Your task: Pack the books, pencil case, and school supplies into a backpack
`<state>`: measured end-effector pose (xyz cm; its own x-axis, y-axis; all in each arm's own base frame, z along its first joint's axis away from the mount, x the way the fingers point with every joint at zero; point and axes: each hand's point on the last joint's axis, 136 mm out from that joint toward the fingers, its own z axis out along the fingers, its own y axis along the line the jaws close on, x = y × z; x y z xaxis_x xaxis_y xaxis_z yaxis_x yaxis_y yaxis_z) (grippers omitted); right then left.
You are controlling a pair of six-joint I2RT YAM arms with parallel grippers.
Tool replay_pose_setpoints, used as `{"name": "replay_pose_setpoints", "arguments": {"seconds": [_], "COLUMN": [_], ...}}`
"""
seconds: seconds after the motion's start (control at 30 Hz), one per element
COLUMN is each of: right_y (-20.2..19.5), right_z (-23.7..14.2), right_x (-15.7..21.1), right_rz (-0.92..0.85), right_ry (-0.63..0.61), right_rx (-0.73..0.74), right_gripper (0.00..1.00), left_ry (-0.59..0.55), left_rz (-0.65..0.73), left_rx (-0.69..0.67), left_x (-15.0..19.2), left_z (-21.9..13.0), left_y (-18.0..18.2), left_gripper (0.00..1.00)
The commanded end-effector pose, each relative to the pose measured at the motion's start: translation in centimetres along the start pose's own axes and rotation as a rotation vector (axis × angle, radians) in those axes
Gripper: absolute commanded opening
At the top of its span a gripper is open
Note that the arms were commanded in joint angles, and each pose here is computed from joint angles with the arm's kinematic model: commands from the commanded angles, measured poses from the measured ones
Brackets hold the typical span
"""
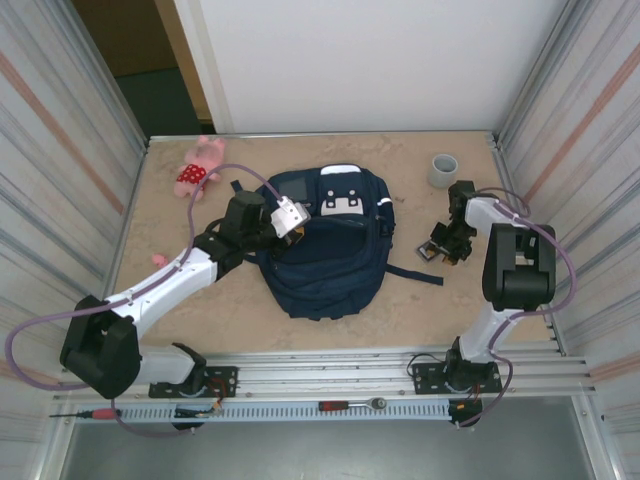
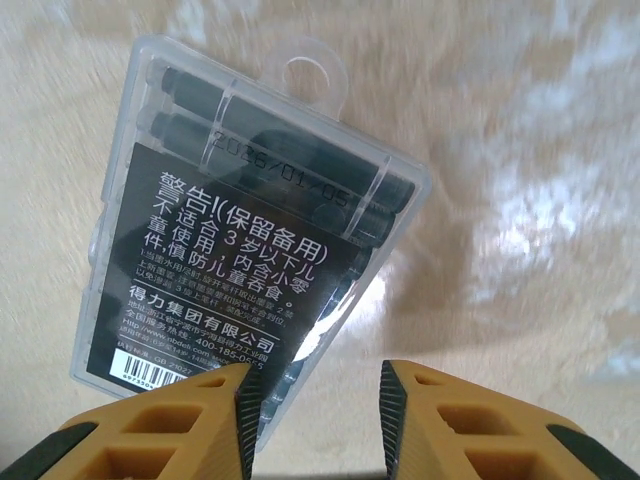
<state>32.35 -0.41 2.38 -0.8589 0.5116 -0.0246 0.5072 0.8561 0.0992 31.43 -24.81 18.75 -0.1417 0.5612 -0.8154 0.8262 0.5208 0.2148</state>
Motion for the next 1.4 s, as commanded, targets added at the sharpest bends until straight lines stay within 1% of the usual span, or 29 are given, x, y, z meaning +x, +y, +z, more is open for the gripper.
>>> {"name": "replay_pose_setpoints", "arguments": {"seconds": [0.0,0.03,0.07,0.1,0.13,0.17,0.2,0.3,0.37,0.43,0.6,0.67,0.73,0.93,1.03,1.13,1.2,1.27,1.37], "right_y": [-0.2,-0.1,0.2,0.5,0.6,0.9,1.0,1.6,2.3,2.8,2.8,2.7,3.1,3.4,2.8,2.6,2.5,2.6,3.1], "right_z": [0.3,0.0,-0.4,-1.1,-1.9,-2.6,-3.2,-4.1,-3.9,-3.3,-1.4,-0.9,-0.5,0.8,1.2,1.2,0.9,0.7,1.0], "right_x": [-1.6,-1.9,-2.2,-2.3,-2.5,-2.5,-2.4,-2.2,-2.3,-2.5,-2.4,-2.6,-2.8,-2.8,-2.4,-2.2,-2.2,-2.3,-2.4], "right_rz": [-0.032,-0.034,-0.038,-0.039,-0.032,-0.026,-0.012,0.046,0.073,0.09,0.078,0.089,0.096,0.073,0.065,0.058,0.058,0.057,0.049], "right_ry": [-0.009,-0.007,-0.012,-0.019,-0.032,-0.042,-0.052,-0.066,-0.062,-0.052,-0.009,-0.004,-0.004,0.036,0.05,0.055,0.049,0.045,0.057], "right_rx": [0.03,0.032,0.026,0.019,0.015,0.008,-0.003,-0.047,-0.075,-0.081,0.03,0.046,0.032,0.059,0.087,0.089,0.088,0.077,0.04], "right_gripper": [0.37,0.38,0.42,0.5,0.61,0.67,0.71,0.75,0.76,0.8,0.87,0.88,0.89,0.86,0.78,0.67,0.62,0.63,0.74], "left_ry": [-0.02,-0.018,-0.021,-0.021,-0.021,-0.023,-0.023,-0.028,-0.031,-0.03,-0.029,-0.03,-0.032,-0.027,-0.024,-0.023,-0.023,-0.023,-0.03], "left_rz": [-0.015,-0.015,-0.014,-0.016,-0.016,-0.018,-0.022,-0.031,-0.033,-0.035,-0.035,-0.036,-0.038,-0.041,-0.043,-0.044,-0.045,-0.048,-0.048], "left_rx": [-0.042,-0.041,-0.043,-0.044,-0.045,-0.047,-0.051,-0.049,-0.047,-0.044,-0.042,-0.042,-0.038,-0.04,-0.041,-0.04,-0.038,-0.037,-0.036], "left_x": [-0.6,-0.6,-0.7,-0.7,-0.7,-0.8,-0.8,-0.9,-0.9,-0.9,-1.0,-0.9,-1.0,-0.8,-0.7,-0.6,-0.6,-0.5,-0.8], "left_z": [-0.7,-0.7,-0.8,-0.8,-0.8,-0.9,-0.9,-1.0,-1.0,-0.9,-0.8,-0.8,-0.7,-0.7,-0.6,-0.6,-0.5,-0.5,-0.5], "left_y": [1.1,1.1,1.1,1.2,1.2,1.3,1.4,1.4,1.4,1.3,1.4,1.4,1.3,1.4,1.5,1.5,1.5,1.5,1.5], "left_gripper": [0.01,0.01,0.01,0.01,0.01,0.02,0.02,0.02,0.02,0.02,0.02,0.02,0.02,0.02,0.02,0.02,0.02,0.02,0.02]}}
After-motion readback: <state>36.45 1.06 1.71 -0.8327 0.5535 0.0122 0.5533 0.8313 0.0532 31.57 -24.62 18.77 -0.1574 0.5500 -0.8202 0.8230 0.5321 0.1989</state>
